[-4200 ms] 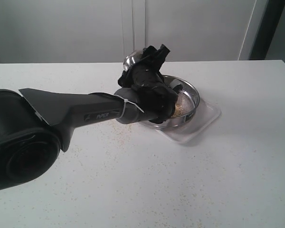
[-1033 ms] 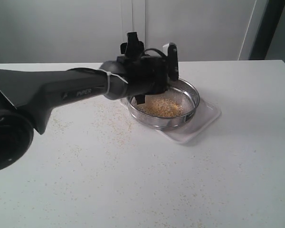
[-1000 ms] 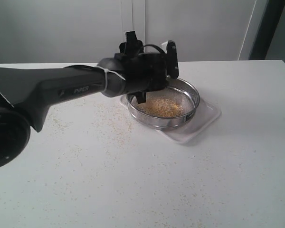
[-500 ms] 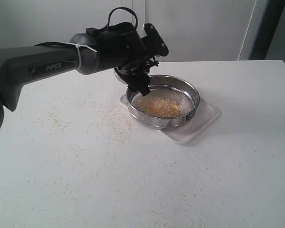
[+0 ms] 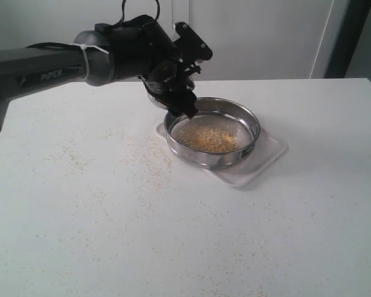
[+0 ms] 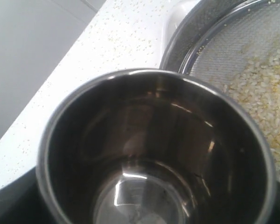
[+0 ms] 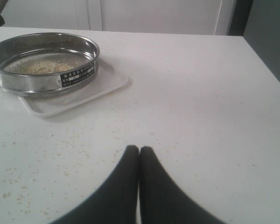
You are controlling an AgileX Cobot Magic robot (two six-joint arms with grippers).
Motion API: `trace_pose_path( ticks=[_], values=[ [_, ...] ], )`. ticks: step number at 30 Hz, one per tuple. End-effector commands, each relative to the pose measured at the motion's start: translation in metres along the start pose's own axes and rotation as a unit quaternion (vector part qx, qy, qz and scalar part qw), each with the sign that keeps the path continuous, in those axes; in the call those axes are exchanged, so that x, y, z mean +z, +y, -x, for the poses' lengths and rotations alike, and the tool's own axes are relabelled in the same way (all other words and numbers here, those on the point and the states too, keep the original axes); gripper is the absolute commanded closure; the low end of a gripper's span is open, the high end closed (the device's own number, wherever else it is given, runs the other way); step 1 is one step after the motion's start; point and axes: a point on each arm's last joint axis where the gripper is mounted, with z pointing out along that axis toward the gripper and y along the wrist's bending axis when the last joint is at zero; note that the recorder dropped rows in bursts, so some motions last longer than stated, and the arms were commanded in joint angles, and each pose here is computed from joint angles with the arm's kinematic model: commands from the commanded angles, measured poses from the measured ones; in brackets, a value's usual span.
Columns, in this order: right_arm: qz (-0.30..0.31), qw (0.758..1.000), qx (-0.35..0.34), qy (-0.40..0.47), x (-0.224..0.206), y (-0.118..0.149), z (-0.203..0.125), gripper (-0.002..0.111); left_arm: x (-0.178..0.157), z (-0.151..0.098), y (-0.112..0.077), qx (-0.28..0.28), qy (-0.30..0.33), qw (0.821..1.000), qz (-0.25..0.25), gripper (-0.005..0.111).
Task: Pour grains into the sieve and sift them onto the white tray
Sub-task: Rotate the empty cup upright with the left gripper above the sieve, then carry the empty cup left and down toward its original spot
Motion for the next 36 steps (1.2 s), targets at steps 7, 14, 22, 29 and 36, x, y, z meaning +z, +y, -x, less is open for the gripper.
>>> trace_pose_path(
  ticks=[7, 14, 22, 29, 36],
  values=[
    [-0.004, 1.0, -0.002, -0.007, 0.0, 0.0, 0.0, 0.108, -0.021, -0.017, 0.025, -0.055, -0.033, 0.998, -0.024, 0.107],
    [-0.004, 1.0, -0.002, -0.007, 0.0, 0.0, 0.0, 0.108, -0.025, -0.042, 0.035, -0.098, -0.067, 0.992, -0.044, 0.107],
    [-0.004, 1.0, -0.002, -0.007, 0.0, 0.0, 0.0, 0.108, -0.031, -0.056, 0.025, -0.091, -0.097, 0.989, -0.058, 0.107],
    [-0.004, 1.0, -0.002, -0.007, 0.0, 0.0, 0.0, 0.108, -0.027, -0.077, 0.038, -0.14, -0.101, 0.984, -0.054, 0.107],
    [-0.004, 1.0, -0.002, -0.007, 0.0, 0.0, 0.0, 0.108, -0.021, -0.118, 0.067, -0.2, -0.046, 0.978, -0.031, 0.107]
  ],
)
